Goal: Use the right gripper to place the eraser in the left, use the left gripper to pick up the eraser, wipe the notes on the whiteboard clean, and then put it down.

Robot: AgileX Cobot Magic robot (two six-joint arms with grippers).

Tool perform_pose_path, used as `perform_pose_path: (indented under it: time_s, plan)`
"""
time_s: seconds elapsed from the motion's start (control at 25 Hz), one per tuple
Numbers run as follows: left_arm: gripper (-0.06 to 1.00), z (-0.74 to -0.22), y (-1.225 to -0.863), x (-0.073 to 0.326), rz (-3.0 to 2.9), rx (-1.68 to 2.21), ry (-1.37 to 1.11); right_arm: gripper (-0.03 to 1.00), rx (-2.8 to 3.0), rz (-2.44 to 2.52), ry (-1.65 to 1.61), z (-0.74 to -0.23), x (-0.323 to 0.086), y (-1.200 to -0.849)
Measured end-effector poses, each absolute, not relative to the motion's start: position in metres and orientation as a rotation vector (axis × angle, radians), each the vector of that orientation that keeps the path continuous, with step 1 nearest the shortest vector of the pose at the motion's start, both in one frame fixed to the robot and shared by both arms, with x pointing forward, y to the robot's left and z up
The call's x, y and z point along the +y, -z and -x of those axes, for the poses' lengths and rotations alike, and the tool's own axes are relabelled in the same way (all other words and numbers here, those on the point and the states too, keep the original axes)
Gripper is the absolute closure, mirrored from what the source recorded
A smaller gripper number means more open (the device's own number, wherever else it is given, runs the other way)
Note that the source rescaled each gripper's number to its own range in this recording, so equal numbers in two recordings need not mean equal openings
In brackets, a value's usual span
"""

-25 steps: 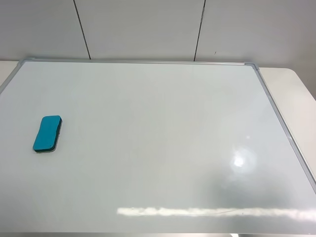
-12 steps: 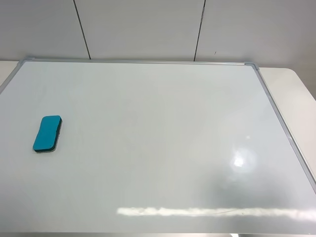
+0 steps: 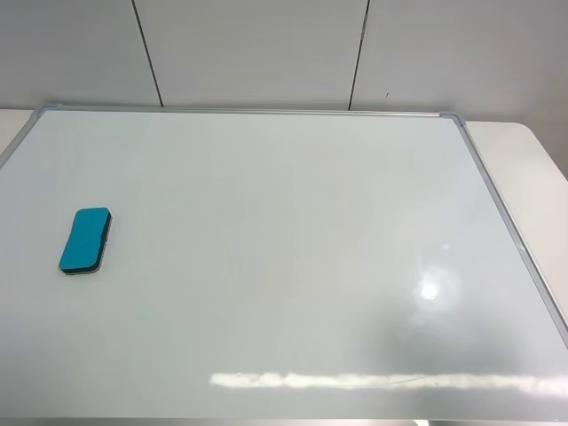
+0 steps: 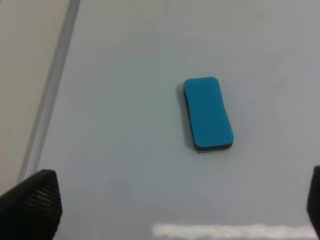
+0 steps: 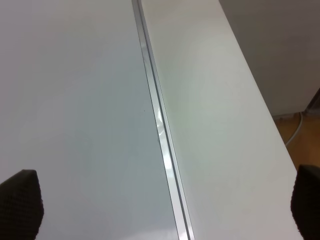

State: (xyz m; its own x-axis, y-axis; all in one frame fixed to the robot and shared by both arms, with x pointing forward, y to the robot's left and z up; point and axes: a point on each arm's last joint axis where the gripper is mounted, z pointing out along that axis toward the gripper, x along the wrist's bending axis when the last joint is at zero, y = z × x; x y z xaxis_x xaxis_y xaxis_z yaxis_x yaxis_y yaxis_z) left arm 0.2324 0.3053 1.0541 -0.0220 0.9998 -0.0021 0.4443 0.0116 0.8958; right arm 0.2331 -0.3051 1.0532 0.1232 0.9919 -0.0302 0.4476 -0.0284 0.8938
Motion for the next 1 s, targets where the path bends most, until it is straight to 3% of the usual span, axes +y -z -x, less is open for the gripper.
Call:
perform_pose_path:
  time_s: [1.0]
  plan:
    - [-0.06,-0.2324,-1.0541,0.3052,-1.524,1.560,-0.965,-0.03,1.438,-1.598,-0.855,-0.2331,-0.3051,-1.0532]
